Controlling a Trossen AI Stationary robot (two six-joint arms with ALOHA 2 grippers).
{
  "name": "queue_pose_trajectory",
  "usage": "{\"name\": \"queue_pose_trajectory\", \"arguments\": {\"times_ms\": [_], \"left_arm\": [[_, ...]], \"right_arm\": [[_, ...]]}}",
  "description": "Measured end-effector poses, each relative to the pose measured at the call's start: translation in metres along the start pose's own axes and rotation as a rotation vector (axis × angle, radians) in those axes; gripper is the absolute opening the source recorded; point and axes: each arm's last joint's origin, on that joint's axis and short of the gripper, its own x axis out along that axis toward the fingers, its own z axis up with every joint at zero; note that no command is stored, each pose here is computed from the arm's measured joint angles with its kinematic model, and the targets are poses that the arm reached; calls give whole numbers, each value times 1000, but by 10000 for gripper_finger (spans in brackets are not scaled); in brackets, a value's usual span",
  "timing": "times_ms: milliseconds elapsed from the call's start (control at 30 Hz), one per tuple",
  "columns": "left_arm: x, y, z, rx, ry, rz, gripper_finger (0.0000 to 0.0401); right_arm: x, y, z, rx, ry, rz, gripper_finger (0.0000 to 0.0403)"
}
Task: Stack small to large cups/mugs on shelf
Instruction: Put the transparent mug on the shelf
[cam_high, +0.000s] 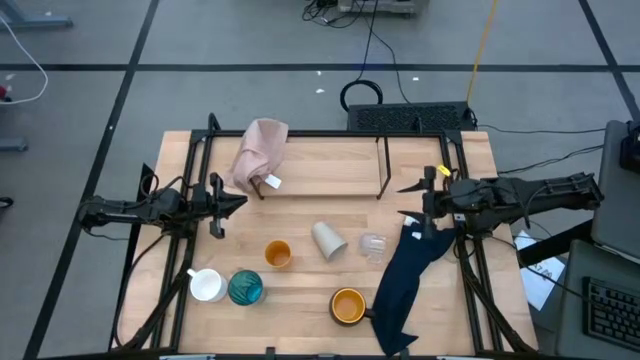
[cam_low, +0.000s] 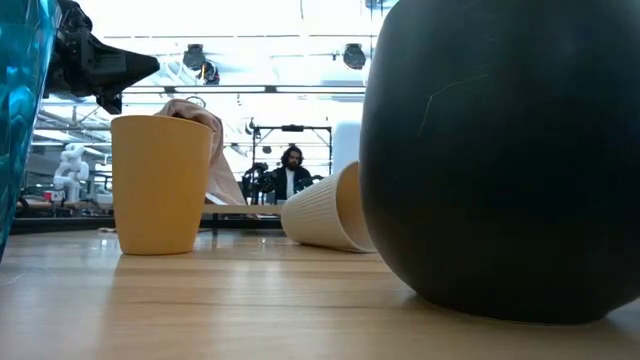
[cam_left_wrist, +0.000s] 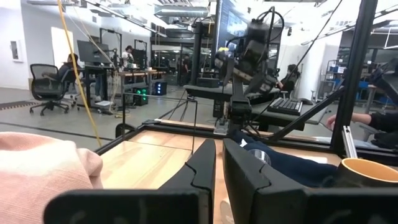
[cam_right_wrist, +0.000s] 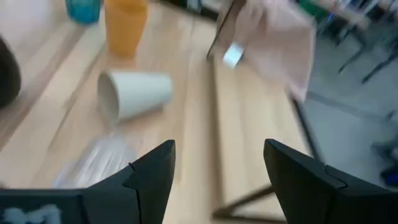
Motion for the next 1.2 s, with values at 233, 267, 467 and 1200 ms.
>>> {"name": "queue_pose_trajectory", "arguments": {"times_ms": [233,267,467,1200], "left_arm": [[0,0,0,-19,-2,0,33],[0,0,0,-24,-2,1,33],[0,0,1,-82,-10,1,33],[0,0,2,20,-24,20,33]], "right_arm": [[7,11,-24,80,144,83,235],[7,12,-23,79,131,116,235],[5,20,-22,54,125,174,235],[52,48,-55,211,170,219,235]]}}
